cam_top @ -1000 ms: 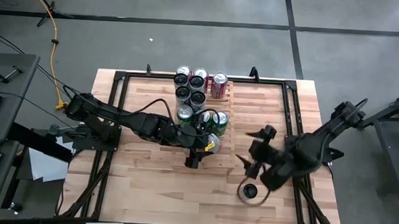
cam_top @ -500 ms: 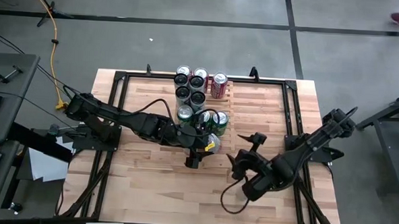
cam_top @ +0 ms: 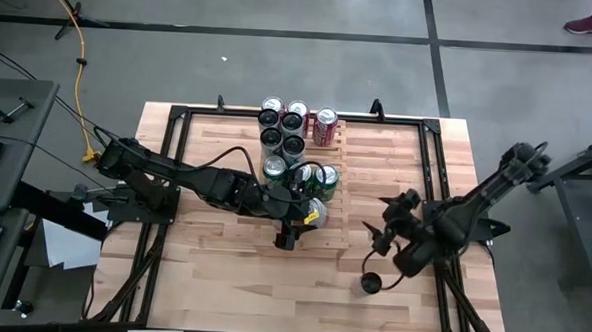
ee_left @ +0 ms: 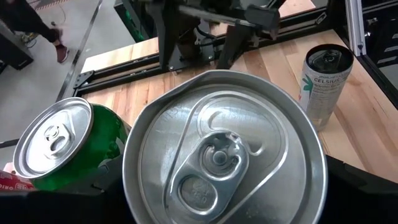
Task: Place canned beverage on shelf
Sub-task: Align the pink soda can with the other pink soda can on the shelf
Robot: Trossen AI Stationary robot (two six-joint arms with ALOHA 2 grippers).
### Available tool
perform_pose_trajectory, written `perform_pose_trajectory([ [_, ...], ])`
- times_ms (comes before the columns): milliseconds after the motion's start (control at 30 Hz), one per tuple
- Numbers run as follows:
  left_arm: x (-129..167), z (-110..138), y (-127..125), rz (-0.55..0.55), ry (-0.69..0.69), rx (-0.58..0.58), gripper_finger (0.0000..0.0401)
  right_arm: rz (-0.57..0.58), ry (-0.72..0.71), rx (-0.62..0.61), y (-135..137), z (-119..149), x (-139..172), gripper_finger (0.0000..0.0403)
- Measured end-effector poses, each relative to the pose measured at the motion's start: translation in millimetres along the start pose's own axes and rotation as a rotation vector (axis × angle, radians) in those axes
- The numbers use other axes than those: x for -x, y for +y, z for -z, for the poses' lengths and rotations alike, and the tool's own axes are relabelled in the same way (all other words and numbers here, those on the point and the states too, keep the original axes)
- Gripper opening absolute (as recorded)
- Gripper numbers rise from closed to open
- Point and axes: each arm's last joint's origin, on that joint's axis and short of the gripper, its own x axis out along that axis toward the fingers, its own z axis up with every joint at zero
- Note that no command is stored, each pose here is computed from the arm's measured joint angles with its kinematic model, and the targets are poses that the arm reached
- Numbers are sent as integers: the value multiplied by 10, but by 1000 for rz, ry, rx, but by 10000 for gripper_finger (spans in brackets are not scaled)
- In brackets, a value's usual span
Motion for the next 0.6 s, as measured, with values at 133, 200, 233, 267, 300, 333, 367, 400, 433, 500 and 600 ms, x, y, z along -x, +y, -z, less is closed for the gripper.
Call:
perform_pose_trajectory([
  [133, 0, 0, 0, 0, 0, 1, 310, -217, -162, -97, -73, -15, -27, 355],
  [200, 0, 0, 0, 0, 0, 1, 310, -327, -262, -112, -61, -70, -9, 352],
  [233, 0, 0, 0, 0, 0, 1, 310, -369, -313, -108, -47, -99, -4, 351],
  [267, 0, 0, 0, 0, 0, 1, 310, -396, -356, -97, -32, -127, -9, 351],
  [300, 0, 0, 0, 0, 0, 1, 310, -404, -392, -79, -15, -146, -21, 351],
  [333, 0, 0, 0, 0, 0, 1, 310, -399, -417, -56, 5, -161, -43, 351],
  [367, 0, 0, 0, 1, 0, 2, 310, -392, -435, -33, 32, -183, -71, 351],
  [400, 0, 0, 0, 0, 0, 2, 310, -384, -446, -5, 62, -202, -103, 351],
  [433, 0, 0, 0, 1, 0, 7, 310, -372, -452, 27, 90, -218, -135, 351],
  [500, 0, 0, 0, 1, -1, 14, 310, -358, -462, 72, 156, -260, -202, 351],
  [600, 3, -1, 1, 1, -1, 17, 310, -345, -460, 131, 255, -301, -319, 351],
])
